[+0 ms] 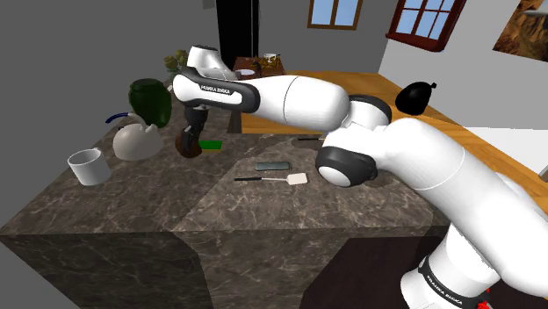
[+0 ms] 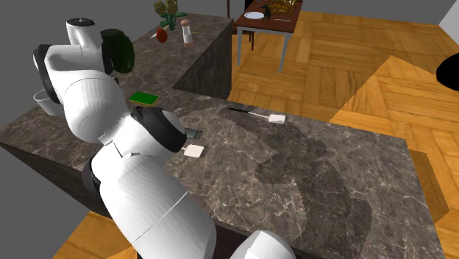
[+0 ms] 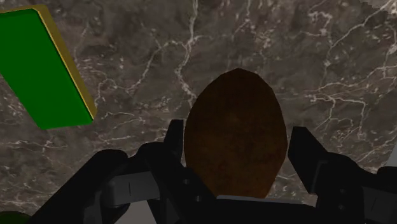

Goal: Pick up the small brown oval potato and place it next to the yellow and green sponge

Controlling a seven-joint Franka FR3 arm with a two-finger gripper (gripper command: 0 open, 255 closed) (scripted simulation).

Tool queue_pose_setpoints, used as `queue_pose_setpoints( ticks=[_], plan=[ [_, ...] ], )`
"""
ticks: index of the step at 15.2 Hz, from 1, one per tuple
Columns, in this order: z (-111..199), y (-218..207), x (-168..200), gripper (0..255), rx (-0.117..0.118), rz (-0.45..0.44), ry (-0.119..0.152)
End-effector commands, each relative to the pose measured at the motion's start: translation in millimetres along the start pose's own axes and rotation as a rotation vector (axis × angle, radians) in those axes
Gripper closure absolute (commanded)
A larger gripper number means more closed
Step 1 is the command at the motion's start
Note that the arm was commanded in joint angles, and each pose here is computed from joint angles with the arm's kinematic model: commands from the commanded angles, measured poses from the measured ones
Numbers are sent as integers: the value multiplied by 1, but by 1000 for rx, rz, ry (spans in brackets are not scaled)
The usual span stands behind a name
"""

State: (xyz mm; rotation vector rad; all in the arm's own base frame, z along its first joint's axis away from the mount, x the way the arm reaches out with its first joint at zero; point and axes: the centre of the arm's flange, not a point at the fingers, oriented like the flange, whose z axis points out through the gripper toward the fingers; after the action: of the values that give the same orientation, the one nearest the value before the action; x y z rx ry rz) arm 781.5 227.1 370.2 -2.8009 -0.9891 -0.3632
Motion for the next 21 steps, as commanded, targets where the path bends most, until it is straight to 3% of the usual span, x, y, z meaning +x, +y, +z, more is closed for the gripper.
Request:
queue_pose_setpoints(
  ticks=[1,21],
  plan=[
    [9,0,-2,255,0,0,1],
    [111,6,-31,255,0,0,1]
  ],
)
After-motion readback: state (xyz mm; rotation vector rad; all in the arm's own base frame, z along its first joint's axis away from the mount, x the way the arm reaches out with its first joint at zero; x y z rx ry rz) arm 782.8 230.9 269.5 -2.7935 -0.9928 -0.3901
